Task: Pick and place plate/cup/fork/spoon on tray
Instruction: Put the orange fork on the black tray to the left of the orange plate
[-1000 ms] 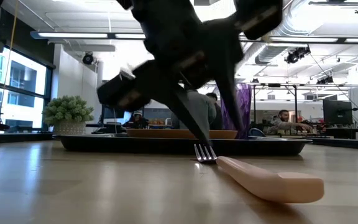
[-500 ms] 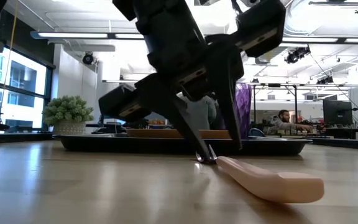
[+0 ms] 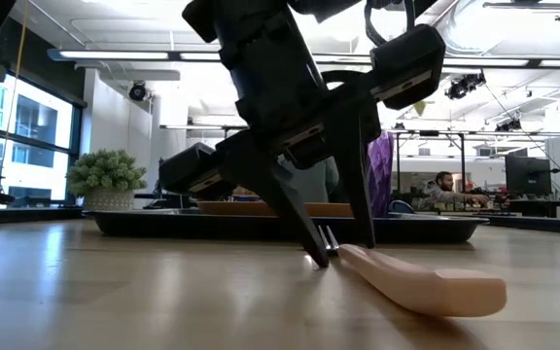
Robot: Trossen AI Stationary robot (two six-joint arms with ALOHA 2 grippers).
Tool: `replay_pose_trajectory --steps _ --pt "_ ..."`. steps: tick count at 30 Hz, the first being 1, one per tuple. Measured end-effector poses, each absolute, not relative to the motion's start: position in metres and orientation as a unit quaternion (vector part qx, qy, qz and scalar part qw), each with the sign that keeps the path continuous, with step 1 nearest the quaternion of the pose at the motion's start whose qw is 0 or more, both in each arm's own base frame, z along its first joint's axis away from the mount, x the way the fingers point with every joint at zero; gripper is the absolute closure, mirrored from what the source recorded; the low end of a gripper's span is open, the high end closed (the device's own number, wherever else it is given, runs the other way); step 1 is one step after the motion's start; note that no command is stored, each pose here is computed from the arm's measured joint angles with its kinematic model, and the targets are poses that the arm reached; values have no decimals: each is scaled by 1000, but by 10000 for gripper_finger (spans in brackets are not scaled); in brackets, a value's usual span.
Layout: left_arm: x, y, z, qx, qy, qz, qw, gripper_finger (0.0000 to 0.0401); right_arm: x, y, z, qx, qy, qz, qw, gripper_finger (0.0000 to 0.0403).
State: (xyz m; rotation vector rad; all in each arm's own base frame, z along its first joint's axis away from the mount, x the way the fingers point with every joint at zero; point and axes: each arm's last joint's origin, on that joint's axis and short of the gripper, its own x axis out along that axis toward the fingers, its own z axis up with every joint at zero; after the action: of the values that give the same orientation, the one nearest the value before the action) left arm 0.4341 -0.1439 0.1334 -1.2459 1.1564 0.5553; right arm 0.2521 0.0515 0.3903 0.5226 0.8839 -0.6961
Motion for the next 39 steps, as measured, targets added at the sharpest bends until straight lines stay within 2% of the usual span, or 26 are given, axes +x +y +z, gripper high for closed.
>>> replay_pose_trajectory --steps 14,25,39 --pt "434 -144 125 -534 522 238 621 284 252 52 390 239 418 -321 815 230" --pt "429 -143 122 -508 541 249 623 353 252 52 390 239 418 -321 816 230" --pt "424 -146 121 -459 565 225 648 366 252 52 390 239 418 -321 816 230"
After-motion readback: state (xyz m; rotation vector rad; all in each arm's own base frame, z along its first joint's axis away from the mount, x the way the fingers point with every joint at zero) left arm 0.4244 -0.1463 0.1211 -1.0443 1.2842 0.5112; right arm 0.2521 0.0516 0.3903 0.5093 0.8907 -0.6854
